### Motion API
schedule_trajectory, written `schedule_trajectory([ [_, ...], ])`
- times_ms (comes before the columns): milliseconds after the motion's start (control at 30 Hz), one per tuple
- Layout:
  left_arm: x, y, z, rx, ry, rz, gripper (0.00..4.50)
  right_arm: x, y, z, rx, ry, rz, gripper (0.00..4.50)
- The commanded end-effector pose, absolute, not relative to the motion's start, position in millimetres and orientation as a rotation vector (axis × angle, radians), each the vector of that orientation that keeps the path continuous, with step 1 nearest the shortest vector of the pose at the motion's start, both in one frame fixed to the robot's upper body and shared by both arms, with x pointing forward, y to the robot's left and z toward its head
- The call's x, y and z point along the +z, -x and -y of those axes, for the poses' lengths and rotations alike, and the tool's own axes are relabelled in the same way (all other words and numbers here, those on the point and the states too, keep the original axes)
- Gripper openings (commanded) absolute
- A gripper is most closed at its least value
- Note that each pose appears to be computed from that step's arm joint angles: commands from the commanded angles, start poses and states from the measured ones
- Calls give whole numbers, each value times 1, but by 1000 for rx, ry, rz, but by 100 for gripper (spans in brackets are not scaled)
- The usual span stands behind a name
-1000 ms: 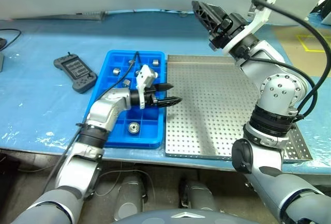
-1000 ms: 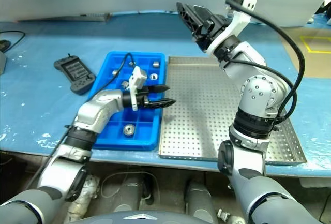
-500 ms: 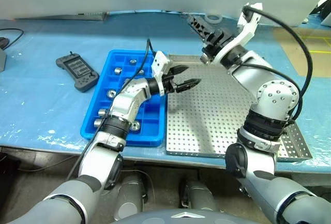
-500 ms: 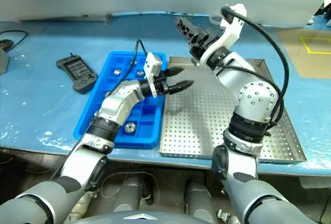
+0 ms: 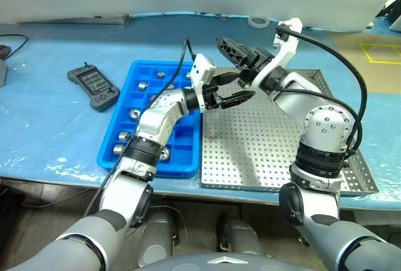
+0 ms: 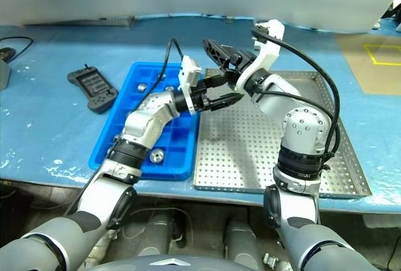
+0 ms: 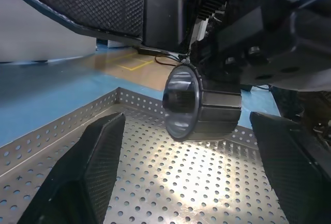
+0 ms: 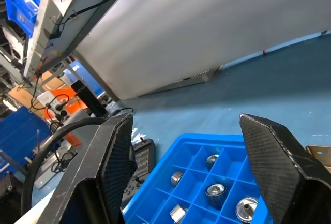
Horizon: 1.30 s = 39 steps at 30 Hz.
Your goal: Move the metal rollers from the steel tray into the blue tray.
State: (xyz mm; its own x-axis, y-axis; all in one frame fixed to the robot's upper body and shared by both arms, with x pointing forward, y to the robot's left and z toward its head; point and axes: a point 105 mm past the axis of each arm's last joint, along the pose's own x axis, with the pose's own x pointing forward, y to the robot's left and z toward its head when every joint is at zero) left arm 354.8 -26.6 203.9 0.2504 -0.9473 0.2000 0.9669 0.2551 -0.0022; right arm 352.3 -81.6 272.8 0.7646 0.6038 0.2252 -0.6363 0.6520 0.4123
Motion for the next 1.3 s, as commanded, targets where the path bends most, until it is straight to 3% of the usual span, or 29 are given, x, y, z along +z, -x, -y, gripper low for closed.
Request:
schedule_trajectory([
  [33,219,-354,33,-1309,123,227,406,286,-344,81,727,-466,140,348],
  [267,222,-355,38,-1296,133,245,406,284,-341,79,738,-420,145,348],
  [367,223,-355,38,-1299,147,255,343,284,-342,79,735,-408,149,348],
  [500,221,-361,39,-1253,134,245,213,283,-342,79,733,-396,150,348],
  [567,218,-362,39,-1251,125,240,213,283,-342,79,729,-386,153,348],
  [700,219,-361,38,-1257,132,249,125,283,-343,80,724,-380,157,348],
  [1033,223,-378,20,-1159,114,257,122,282,-343,79,727,-380,156,348],
  [1300,206,-375,-61,-1141,-47,165,122,274,-344,89,683,-367,142,348],
])
